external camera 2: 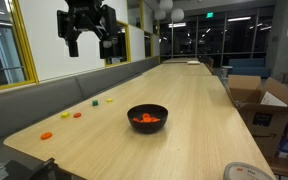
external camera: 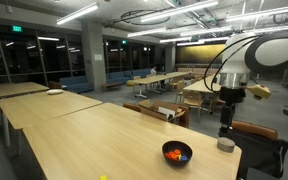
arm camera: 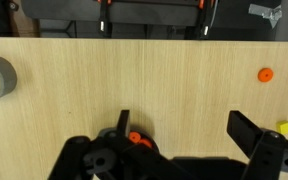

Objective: Pick up some of the orange objects from the table and put them in the bowl

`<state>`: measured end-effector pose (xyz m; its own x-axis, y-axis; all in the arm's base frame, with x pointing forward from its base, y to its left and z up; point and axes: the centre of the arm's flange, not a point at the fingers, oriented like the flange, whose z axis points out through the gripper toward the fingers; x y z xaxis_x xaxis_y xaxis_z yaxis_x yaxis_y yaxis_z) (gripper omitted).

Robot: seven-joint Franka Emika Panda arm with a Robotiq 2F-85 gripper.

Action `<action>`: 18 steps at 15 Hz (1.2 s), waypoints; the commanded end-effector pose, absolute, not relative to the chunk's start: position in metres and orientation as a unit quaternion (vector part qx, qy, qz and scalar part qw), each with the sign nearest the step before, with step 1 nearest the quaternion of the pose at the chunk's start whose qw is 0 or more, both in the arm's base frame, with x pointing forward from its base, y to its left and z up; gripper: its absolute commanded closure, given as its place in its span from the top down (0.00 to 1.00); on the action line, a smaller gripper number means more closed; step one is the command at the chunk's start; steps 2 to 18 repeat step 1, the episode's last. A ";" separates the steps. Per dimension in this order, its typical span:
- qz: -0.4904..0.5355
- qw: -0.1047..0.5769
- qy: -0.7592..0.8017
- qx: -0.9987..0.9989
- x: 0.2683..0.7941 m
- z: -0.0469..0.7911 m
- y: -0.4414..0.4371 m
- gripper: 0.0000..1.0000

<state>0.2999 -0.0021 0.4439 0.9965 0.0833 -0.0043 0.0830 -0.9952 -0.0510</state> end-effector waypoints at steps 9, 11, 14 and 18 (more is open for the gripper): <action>0.003 0.025 -0.042 -0.999 0.300 0.444 -0.002 1.00; 0.003 0.025 -0.042 -0.999 0.300 0.444 -0.002 1.00; 0.003 0.025 -0.042 -0.999 0.300 0.444 -0.002 1.00; 0.003 0.025 -0.042 -0.999 0.300 0.444 -0.002 1.00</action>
